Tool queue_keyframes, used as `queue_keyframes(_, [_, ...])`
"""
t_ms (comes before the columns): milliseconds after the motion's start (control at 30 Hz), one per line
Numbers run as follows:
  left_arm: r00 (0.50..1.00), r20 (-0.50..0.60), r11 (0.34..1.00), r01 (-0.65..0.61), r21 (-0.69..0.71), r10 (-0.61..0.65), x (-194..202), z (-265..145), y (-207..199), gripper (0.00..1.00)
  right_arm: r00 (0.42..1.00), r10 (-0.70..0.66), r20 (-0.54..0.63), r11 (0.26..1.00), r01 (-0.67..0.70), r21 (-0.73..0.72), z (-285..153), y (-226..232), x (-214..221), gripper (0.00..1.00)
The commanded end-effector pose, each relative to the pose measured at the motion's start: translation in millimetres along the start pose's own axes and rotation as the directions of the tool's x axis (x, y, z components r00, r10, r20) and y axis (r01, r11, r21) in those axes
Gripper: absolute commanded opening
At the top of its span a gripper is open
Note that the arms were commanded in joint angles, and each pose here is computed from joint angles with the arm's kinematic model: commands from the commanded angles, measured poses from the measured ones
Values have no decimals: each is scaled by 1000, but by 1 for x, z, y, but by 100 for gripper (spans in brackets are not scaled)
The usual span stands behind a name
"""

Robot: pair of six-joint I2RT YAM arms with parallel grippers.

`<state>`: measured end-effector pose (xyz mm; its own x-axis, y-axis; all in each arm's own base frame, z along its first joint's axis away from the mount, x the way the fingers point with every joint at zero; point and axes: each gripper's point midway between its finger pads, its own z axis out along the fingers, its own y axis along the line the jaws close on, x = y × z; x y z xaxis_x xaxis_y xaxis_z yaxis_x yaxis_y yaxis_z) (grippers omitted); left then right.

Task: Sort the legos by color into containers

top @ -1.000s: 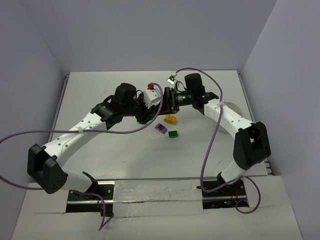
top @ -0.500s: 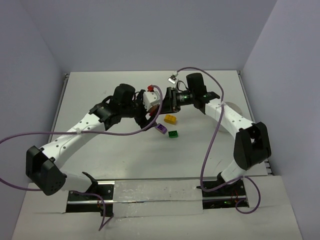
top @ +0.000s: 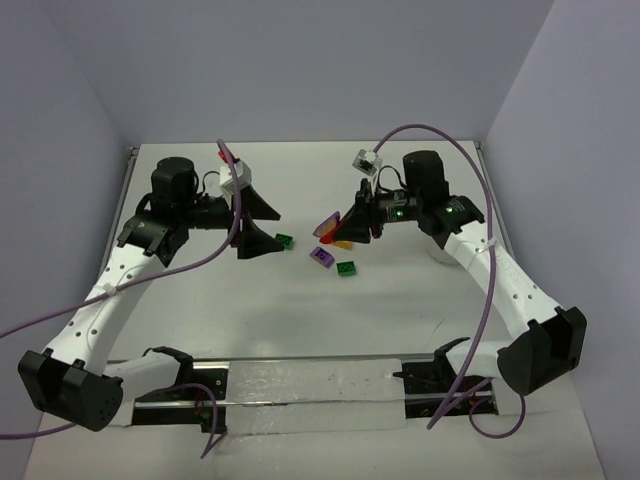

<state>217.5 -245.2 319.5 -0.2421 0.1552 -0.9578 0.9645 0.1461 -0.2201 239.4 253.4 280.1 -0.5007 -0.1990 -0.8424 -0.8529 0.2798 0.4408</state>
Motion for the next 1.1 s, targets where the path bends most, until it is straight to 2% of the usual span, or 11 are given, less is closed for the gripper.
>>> queue_keyframes(0, [993, 67, 983, 87, 159, -99, -14, 7, -21, 93, 982, -183, -49, 983, 181, -42, 0, 14, 2, 0])
queue_keyframes(233, [989, 54, 969, 120, 215, -134, -14, 16, -26, 92, 939, -313, -145, 948, 299, -112, 16, 38, 13, 0])
queue_keyframes(633, [990, 5, 946, 132, 296, -140, -6, 32, -45, 91, 923, -341, -179, 938, 321, -132, 29, 44, 18, 0])
queue_keyframes(1067, [992, -23, 964, 125, 234, -123, 4, 47, -31, 95, 911, -375, -170, 918, 341, -201, 30, 65, 14, 0])
